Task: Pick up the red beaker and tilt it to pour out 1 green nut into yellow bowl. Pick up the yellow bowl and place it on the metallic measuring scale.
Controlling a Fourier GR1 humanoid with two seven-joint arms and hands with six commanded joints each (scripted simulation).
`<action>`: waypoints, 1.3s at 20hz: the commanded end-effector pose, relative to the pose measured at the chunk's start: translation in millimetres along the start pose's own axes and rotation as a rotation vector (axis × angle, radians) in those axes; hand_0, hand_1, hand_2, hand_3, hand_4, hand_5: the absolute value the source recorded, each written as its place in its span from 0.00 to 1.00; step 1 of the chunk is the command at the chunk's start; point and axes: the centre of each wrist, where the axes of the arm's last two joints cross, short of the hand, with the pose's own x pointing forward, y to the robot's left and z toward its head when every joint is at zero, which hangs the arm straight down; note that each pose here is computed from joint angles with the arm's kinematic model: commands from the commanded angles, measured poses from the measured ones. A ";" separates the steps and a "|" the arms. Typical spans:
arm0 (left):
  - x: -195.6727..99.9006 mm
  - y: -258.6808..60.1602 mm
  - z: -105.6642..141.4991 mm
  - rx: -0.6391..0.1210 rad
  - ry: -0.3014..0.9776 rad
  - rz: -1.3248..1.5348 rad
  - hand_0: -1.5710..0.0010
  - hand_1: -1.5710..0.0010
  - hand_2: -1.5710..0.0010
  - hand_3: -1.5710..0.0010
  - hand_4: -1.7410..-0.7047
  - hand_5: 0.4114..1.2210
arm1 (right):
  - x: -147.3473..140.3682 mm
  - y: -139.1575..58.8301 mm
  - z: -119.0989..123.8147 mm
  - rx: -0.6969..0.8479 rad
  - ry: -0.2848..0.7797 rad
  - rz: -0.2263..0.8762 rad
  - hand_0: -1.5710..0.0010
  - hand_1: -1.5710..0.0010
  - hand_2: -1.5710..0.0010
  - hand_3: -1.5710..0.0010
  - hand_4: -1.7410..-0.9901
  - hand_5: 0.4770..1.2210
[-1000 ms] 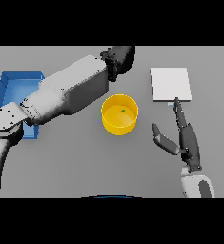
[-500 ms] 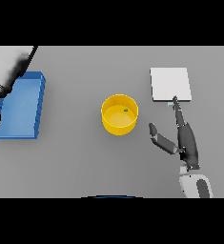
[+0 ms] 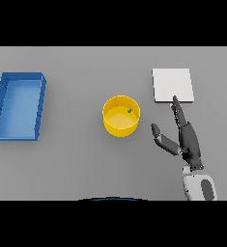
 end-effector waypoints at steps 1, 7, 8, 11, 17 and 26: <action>-9.3 -5.5 0.3 0.006 0.034 0.044 0.00 0.00 0.00 0.02 0.00 1.00 | -0.1 -1.5 -0.2 0.013 0.004 -0.015 1.00 1.00 1.00 1.00 0.80 0.24; -70.4 -43.3 12.8 -0.009 0.284 0.299 0.00 0.00 0.00 0.07 0.00 1.00 | -2.9 -0.7 2.4 0.027 -0.015 0.024 1.00 1.00 1.00 1.00 0.74 0.29; -74.3 -51.1 17.6 -0.021 0.305 0.332 0.00 0.00 0.00 0.09 0.00 1.00 | -3.6 -2.4 0.7 0.024 -0.008 0.035 1.00 1.00 1.00 1.00 0.73 0.30; -97.1 -78.3 39.8 -0.031 0.359 0.411 0.00 0.00 0.00 0.13 0.00 1.00 | -1.6 -3.1 -0.5 0.025 -0.013 0.034 1.00 1.00 1.00 1.00 0.72 0.31; -112.8 -108.1 81.6 -0.035 0.451 0.499 0.00 0.00 0.00 0.11 0.00 1.00 | -4.3 -1.0 1.8 0.027 -0.015 0.030 1.00 1.00 1.00 1.00 0.72 0.29; -121.6 -123.9 124.3 -0.244 0.417 0.463 0.00 0.02 0.05 0.21 0.41 0.45 | -1.9 -1.7 -1.0 0.023 -0.005 0.035 1.00 1.00 1.00 1.00 0.77 0.26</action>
